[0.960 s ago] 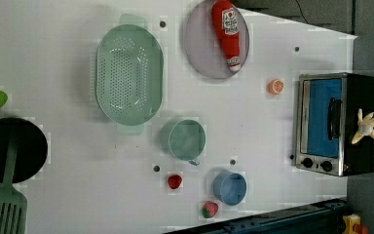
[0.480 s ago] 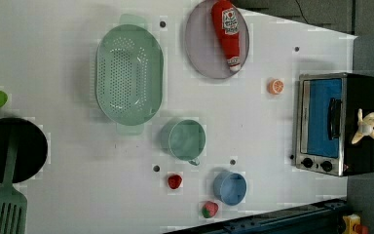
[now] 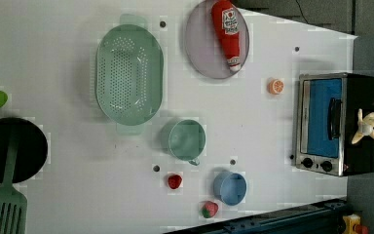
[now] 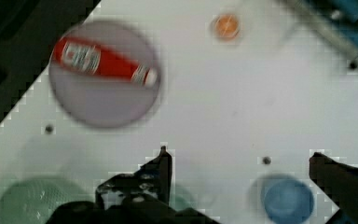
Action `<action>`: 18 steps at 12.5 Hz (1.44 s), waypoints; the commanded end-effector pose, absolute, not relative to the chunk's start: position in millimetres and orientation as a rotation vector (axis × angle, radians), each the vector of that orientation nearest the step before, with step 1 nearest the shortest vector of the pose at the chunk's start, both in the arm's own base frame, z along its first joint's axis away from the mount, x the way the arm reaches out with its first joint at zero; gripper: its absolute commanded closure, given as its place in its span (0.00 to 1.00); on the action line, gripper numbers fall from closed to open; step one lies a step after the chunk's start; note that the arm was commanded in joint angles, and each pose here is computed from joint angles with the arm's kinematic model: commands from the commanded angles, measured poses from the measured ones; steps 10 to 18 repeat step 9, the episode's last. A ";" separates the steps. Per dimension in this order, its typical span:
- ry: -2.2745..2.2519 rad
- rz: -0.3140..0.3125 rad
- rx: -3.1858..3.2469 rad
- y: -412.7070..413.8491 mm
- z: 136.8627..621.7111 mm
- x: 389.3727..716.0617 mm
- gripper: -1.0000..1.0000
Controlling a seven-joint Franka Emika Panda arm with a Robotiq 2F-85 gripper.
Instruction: Pick banana from table and place on oven.
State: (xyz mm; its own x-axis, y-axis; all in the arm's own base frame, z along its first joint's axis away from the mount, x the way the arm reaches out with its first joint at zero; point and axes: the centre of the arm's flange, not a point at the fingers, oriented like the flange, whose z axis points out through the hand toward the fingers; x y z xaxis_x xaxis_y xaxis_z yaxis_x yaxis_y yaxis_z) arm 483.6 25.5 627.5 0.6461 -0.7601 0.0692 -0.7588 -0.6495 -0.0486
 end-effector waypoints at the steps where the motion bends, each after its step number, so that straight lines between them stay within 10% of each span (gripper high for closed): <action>1: 1.585 -0.039 -2.729 -3.0 613.5 471.7 0.00; 18: 1.590 -0.041 -2.726 -5.2 613.1 471.5 0.00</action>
